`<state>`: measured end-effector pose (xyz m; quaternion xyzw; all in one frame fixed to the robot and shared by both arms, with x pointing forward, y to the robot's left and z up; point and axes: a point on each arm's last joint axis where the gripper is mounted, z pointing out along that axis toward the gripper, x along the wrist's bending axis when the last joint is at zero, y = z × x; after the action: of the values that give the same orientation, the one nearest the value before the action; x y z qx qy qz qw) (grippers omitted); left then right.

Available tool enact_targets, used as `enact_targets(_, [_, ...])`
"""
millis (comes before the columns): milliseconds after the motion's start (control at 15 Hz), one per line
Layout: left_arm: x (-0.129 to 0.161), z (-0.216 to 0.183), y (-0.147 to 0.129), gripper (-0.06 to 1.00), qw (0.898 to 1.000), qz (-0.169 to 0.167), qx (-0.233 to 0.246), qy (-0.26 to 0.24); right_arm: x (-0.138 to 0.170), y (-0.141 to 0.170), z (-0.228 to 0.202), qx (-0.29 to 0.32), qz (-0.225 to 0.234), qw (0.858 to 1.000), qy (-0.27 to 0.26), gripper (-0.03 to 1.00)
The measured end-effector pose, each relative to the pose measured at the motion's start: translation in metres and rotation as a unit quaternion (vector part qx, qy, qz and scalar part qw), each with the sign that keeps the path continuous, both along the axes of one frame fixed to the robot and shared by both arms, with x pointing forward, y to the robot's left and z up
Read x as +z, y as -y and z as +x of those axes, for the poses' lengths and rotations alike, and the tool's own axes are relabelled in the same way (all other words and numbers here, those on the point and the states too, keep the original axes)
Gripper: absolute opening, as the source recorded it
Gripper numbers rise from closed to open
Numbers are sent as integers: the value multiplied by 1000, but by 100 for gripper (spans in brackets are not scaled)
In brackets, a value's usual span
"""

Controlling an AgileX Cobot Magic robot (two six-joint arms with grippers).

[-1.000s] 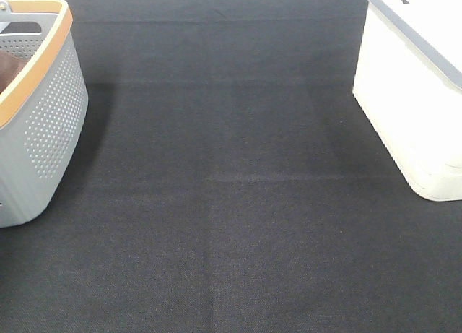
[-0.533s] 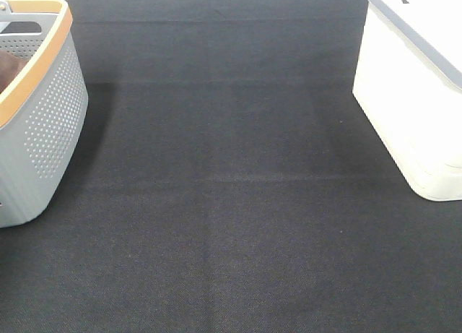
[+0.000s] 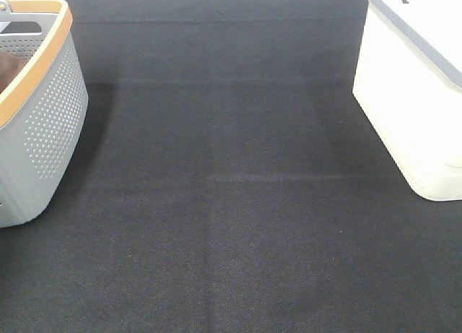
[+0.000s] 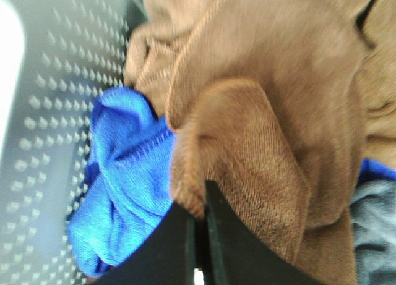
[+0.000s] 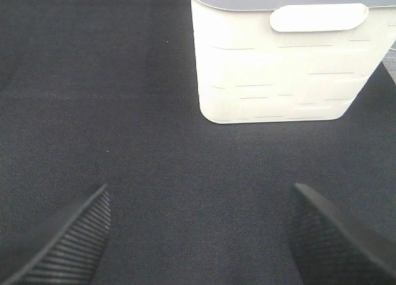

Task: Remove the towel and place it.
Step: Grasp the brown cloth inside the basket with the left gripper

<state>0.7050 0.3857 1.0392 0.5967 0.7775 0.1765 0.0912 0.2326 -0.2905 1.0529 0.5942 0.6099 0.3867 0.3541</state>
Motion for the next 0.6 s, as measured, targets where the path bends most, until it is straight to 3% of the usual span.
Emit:
enact_targets(267, [41,2,0,0,999,4,2,43,0,0,0,0,0,1000,0,74])
enact_targets(600, [102,-23,13,0,993,-30,-18,114,0,0,0,0,0,1000,0,74])
